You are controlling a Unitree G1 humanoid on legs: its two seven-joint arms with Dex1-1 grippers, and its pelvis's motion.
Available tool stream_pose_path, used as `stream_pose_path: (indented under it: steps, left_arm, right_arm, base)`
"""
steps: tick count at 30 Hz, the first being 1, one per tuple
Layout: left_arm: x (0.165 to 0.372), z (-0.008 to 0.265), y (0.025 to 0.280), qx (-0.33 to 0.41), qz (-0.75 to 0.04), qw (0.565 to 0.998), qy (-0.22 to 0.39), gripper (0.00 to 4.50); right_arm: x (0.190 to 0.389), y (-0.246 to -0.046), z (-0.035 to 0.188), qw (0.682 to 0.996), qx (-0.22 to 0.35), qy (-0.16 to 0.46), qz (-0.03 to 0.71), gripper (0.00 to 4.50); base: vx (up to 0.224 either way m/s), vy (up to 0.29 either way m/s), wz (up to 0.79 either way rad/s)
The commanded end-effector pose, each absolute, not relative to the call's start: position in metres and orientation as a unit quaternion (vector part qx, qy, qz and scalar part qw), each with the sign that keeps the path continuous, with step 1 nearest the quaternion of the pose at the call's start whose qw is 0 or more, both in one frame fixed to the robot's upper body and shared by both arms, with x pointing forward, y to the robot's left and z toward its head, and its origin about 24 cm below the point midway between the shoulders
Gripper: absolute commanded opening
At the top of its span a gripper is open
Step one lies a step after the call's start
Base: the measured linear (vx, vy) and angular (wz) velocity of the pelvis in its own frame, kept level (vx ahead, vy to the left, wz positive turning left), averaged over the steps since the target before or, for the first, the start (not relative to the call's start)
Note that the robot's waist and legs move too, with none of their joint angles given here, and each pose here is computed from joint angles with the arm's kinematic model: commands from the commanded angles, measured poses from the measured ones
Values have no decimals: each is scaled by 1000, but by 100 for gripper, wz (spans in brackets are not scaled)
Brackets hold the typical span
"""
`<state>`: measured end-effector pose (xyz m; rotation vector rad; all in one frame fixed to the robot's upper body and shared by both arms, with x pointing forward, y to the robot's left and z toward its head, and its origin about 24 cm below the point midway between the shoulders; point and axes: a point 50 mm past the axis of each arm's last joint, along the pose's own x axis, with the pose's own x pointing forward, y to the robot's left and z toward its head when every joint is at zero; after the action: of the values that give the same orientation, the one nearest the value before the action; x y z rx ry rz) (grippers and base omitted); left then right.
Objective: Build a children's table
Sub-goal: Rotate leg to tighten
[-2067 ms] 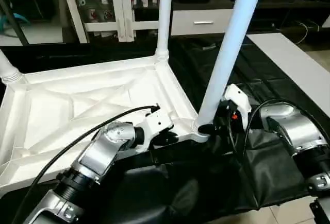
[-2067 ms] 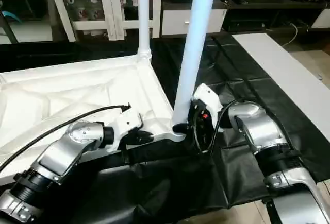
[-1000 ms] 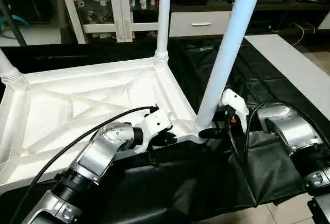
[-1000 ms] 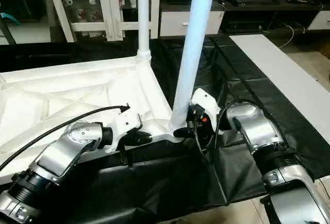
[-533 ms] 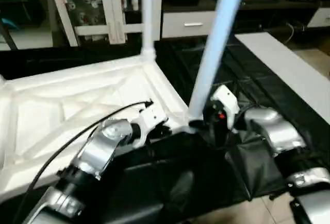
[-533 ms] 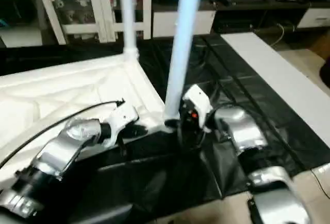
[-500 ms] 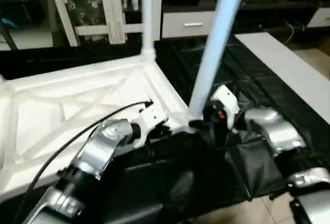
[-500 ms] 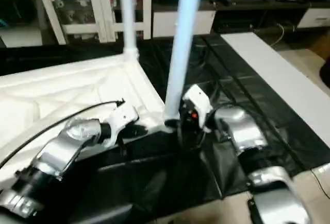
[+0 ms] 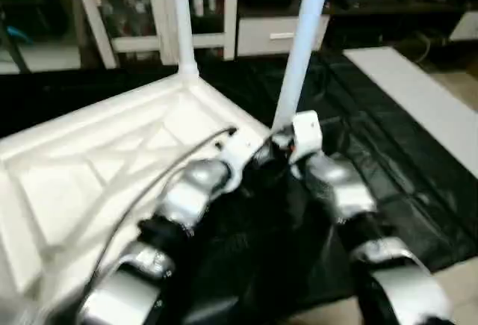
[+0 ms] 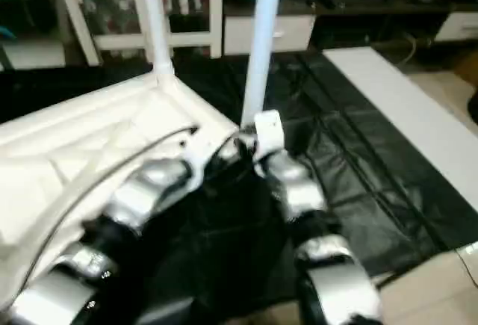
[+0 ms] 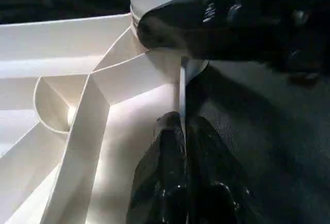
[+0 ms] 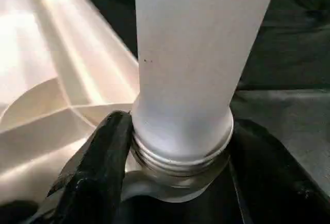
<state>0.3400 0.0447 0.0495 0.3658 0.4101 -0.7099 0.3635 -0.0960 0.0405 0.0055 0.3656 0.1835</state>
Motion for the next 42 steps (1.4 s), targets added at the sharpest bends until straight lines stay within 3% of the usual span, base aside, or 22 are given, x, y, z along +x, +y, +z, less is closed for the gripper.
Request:
stream_pose_path:
  steps: [1,11,12,17,21,27,29,30,32,42]
  left_arm:
    - [339,50,34,185,-337,905,183,0]
    - [341,52,41,184,-342,905,175,0]
    - [340,52,43,185,-349,902,173,0]
    - [332,53,52,195,-398,880,169,0]
    - [316,50,64,203,-463,844,181,0]
    - [296,48,81,210,-528,799,194,0]
    - [288,49,87,210,-552,781,203,0]
    - [288,50,87,210,-554,780,203,0]
    - [282,51,89,209,-577,762,207,0]
    - [280,55,87,209,-584,756,207,0]
  right_arm:
    - [356,-92,23,973,-21,220,58,269]
    - [361,-85,39,984,-11,156,84,268]
    - [361,-87,42,985,-16,147,91,324]
    - [355,-105,51,981,-36,140,132,358]
    - [346,-126,53,964,-54,171,198,386]
    - [326,-149,67,921,-63,181,339,386]
    - [311,-159,70,881,-76,191,425,386]
    - [310,-159,71,879,-77,192,429,386]
    - [299,-167,70,846,-66,206,487,386]
    - [303,-170,62,831,-92,227,499,386]
  base:
    - [0,0,0]
    - [0,0,0]
    - [0,0,0]
    - [0,0,0]
    - [0,0,0]
    - [0,0,0]
    - [0,0,0]
    - [0,0,0]
    - [0,0,0]
    - [0,0,0]
